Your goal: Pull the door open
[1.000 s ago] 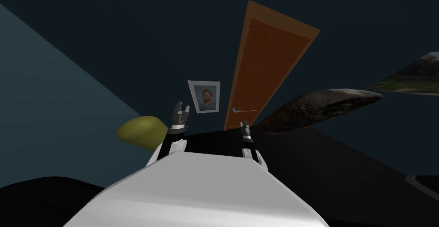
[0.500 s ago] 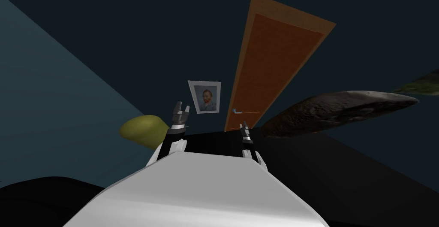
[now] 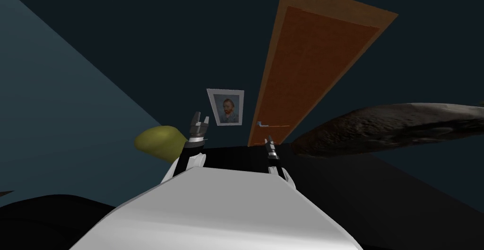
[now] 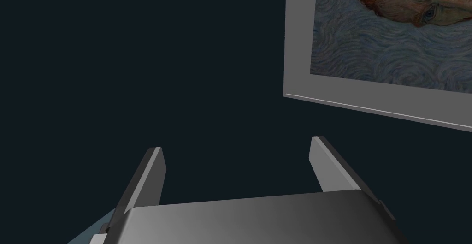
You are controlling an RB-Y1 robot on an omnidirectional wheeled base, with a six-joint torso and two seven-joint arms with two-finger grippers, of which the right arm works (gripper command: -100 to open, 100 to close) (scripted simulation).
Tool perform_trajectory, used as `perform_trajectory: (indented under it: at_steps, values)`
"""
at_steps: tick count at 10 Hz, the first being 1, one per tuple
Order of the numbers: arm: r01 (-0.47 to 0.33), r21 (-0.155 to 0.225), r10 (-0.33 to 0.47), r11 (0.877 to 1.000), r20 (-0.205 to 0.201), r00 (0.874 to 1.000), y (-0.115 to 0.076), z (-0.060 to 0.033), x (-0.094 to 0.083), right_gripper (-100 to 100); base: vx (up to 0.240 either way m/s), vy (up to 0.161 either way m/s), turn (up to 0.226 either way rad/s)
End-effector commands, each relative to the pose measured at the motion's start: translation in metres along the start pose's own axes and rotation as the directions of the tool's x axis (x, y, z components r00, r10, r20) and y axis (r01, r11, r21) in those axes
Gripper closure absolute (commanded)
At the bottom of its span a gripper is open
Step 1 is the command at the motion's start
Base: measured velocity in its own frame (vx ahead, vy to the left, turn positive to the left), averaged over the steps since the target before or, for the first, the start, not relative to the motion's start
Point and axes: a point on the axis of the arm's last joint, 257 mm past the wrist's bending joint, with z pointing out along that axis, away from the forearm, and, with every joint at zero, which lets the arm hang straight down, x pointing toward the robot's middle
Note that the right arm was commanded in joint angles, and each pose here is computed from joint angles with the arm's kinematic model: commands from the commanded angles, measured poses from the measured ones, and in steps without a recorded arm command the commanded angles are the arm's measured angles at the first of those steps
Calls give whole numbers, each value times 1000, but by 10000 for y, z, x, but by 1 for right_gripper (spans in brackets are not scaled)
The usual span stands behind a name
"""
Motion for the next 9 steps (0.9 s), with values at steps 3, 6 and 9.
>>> perform_trajectory:
  at_steps: [3, 6, 9]
  values:
    - [-2, 42, 2, 999, 0, 1000, -193, -65, -54, -100, 69, -65, 90]
    - [-2, 86, 2, 996, 2, 1000, -397, -140, -139, -100, 50, -48, 84]
    - [-2, 123, 1, 992, 5, 1000, -561, -213, -219, -100, 67, -69, 97]
